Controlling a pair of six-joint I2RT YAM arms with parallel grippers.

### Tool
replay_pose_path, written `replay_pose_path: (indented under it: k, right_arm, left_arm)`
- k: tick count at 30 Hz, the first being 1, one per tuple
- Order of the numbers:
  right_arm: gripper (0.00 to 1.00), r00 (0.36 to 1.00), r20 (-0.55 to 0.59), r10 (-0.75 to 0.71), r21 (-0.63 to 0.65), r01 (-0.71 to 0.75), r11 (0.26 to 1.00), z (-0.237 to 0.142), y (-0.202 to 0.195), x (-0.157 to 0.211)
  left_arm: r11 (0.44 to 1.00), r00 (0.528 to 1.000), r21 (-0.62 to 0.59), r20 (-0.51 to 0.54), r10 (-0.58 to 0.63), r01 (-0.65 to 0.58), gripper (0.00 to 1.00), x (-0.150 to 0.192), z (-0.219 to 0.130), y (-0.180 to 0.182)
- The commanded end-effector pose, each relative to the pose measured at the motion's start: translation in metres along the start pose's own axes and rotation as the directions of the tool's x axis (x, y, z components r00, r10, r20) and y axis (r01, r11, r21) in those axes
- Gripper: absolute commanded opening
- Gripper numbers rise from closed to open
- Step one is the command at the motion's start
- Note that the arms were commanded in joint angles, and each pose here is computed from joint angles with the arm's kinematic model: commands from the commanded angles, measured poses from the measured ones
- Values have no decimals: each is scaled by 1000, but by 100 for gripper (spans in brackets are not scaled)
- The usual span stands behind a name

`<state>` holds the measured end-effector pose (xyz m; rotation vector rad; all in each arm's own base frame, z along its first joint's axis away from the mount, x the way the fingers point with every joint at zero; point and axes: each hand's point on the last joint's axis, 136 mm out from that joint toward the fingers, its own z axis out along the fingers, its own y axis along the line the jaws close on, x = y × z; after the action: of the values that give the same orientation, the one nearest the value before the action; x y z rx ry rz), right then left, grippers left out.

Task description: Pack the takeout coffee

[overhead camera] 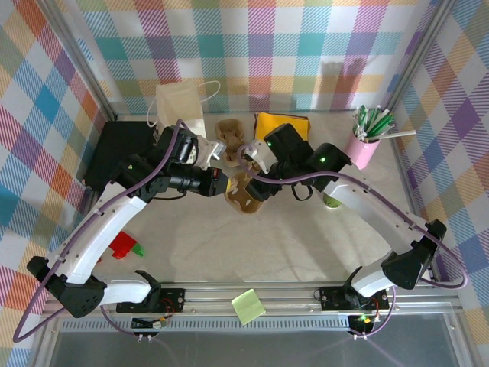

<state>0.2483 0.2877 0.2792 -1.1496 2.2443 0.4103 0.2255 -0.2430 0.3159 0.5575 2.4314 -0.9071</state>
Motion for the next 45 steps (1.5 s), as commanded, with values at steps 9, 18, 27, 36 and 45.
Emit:
replay_pose_path:
  k: [9,18,27,36,45]
  right_arm:
    - [59,1000,-6,-10,-37,10,999,8,8,4]
    - [65,1000,4,0,-45,0,999,11,9,1]
    - [57,1000,-8,-3,-53,3,999,17,10,4]
    - [58,1000,-21,-2,-46,1,999,21,8,6]
    - [55,1000,-17,-3,-42,2,999,21,7,6]
  left_arm:
    - [999,1000,33,9,19,-20,0,0,-1,-6]
    - [999,1000,34,2,13,-13,0,3,2,-5]
    - [999,1000,38,4,12,-12,0,4,2,-5]
    - [999,1000,39,10,13,-13,0,2,1,-6]
    - [999,1000,36,5,10,-10,0,3,2,-5]
